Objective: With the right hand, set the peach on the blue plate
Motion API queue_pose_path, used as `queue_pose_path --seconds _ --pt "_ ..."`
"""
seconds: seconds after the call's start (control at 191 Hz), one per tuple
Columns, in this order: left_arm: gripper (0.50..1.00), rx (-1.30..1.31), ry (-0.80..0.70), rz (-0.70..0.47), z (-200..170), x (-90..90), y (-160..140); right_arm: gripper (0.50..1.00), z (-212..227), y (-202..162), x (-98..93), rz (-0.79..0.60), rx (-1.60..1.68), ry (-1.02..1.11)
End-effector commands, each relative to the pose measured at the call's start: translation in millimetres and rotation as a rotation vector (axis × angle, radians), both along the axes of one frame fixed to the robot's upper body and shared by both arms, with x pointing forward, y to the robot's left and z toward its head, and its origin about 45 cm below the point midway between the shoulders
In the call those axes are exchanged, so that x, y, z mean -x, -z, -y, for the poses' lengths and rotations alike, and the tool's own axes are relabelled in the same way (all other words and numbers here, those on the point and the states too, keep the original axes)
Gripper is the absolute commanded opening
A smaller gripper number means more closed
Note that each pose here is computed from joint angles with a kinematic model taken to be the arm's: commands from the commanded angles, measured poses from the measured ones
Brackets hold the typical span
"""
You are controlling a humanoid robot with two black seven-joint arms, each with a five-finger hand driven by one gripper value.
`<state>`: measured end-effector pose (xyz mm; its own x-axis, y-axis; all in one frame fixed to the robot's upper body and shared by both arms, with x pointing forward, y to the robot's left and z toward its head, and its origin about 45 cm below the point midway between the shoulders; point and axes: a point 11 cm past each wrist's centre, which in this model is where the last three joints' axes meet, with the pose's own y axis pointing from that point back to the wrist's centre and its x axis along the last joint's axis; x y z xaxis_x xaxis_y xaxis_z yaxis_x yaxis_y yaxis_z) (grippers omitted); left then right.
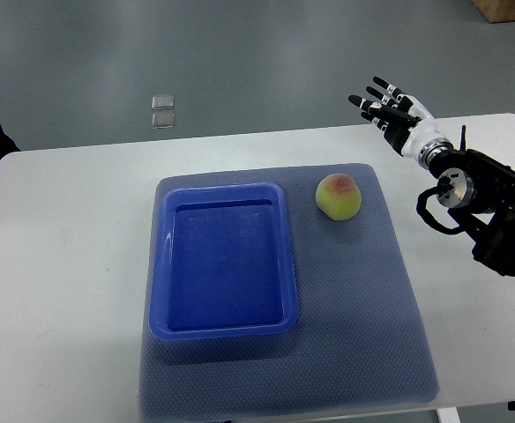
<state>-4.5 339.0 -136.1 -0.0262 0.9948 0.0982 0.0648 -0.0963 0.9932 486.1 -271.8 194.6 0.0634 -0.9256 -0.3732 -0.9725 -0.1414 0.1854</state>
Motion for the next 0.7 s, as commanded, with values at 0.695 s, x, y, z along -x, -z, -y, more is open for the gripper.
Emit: queue_pose_path --seconds 0.695 --pt "1.000 0.002 0.000 -0.001 1 0.1 0 0.928 -4 -9 -1.2 0.047 0.098 -0.113"
